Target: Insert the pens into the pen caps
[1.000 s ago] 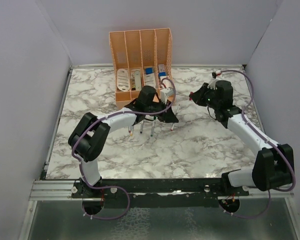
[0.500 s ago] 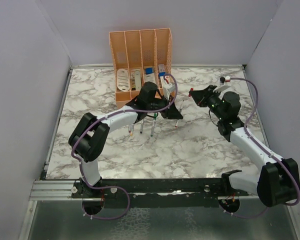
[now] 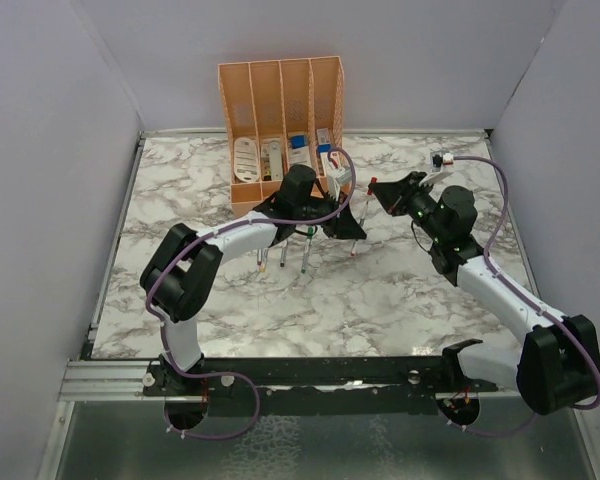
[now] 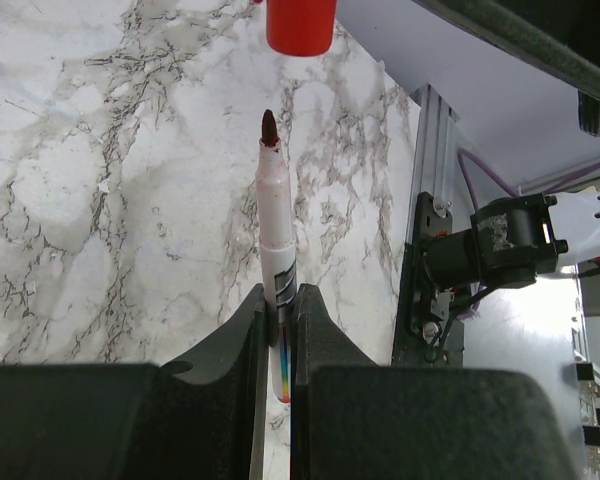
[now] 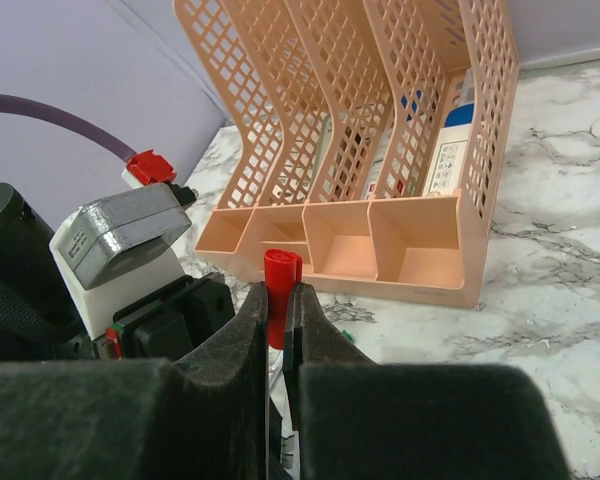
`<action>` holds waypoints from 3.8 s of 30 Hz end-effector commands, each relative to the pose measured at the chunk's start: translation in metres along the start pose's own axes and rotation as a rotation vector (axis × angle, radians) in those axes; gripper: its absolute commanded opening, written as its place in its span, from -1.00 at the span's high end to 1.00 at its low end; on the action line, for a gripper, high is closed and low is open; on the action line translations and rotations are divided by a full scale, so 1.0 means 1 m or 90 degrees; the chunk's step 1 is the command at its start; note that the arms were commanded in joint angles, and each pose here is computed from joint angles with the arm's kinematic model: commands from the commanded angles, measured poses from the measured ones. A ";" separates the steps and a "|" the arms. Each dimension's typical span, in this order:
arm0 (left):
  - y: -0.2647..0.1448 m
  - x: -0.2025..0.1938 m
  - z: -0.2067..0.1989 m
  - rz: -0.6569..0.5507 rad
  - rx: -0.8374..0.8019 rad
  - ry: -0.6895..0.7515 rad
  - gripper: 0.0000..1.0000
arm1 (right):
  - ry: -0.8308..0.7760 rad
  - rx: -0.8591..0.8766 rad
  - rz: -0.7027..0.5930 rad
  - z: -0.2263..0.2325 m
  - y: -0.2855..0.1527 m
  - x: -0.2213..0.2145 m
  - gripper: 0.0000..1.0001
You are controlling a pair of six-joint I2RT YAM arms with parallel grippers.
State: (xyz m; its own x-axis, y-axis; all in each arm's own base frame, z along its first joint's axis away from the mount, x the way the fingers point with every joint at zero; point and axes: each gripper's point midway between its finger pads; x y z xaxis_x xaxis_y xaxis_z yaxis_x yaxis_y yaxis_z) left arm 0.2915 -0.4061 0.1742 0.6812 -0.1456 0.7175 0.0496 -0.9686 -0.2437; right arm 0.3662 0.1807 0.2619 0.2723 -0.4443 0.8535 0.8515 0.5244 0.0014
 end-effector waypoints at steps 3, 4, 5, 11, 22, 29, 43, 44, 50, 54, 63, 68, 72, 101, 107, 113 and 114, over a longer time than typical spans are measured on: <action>0.002 0.011 -0.008 -0.013 -0.021 0.023 1.00 | -0.016 0.017 0.002 0.007 -0.002 0.000 0.98; 0.002 0.011 -0.008 -0.013 -0.021 0.025 1.00 | -0.017 0.015 0.004 0.006 -0.003 -0.001 0.98; 0.002 0.011 -0.008 -0.013 -0.020 0.024 1.00 | -0.018 0.013 0.003 0.006 -0.003 -0.001 0.97; 0.002 0.012 -0.009 -0.015 -0.020 0.030 1.00 | -0.022 0.007 0.006 0.003 -0.003 -0.003 0.98; 0.002 0.016 -0.009 -0.020 -0.018 0.037 1.00 | -0.024 0.009 0.021 0.004 -0.001 -0.010 0.98; 0.002 0.016 -0.009 -0.019 -0.014 0.038 1.00 | -0.025 0.004 0.028 0.002 0.000 -0.015 0.97; -0.004 0.015 -0.003 -0.022 0.007 0.041 1.00 | -0.039 -0.020 0.030 -0.007 0.001 -0.017 0.98; -0.004 0.016 -0.003 -0.022 0.008 0.042 1.00 | -0.038 -0.020 0.031 -0.007 0.001 -0.018 0.97; -0.004 0.017 -0.003 -0.025 0.010 0.045 1.00 | -0.027 -0.019 0.042 -0.007 0.000 -0.023 0.98; -0.004 0.018 -0.002 -0.026 0.011 0.046 1.00 | -0.020 -0.015 0.050 -0.007 -0.001 -0.027 0.98; -0.003 0.019 0.000 -0.025 0.011 0.044 1.00 | -0.008 -0.006 0.053 -0.002 -0.001 -0.029 0.98; -0.003 0.022 0.001 -0.030 0.013 0.045 1.00 | -0.008 -0.005 0.062 -0.001 0.000 -0.034 0.98; -0.006 0.029 0.001 -0.048 0.022 0.052 1.00 | -0.009 -0.008 0.076 -0.003 0.001 -0.040 0.98; -0.027 0.114 0.014 -0.183 0.094 0.109 1.00 | -0.076 -0.012 0.340 0.010 0.008 -0.146 0.98; -0.036 0.121 0.021 -0.205 0.125 0.110 1.00 | -0.079 -0.010 0.374 0.011 0.003 -0.159 0.98; -0.047 0.129 0.029 -0.227 0.157 0.106 1.00 | -0.088 -0.003 0.406 0.013 0.001 -0.166 0.98; -0.048 0.126 0.032 -0.226 0.163 0.101 1.00 | -0.088 -0.001 0.408 0.013 0.001 -0.166 0.98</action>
State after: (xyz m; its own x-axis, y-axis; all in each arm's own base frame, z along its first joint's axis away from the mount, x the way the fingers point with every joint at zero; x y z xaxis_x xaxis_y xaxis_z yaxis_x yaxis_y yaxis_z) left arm 0.3500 -0.3738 0.1623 0.7139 -0.0627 0.6975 0.2643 -0.8982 -0.3513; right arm 0.3855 0.2381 0.2050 0.3991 -0.1651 0.9019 0.8010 0.5415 -0.2554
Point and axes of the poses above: each gripper's point midway between its finger pads, its own y axis out along the fingers, its own z axis along the line the jaws close on, x = y × z, and after that the axes turned 1 degree about -y, right-handed
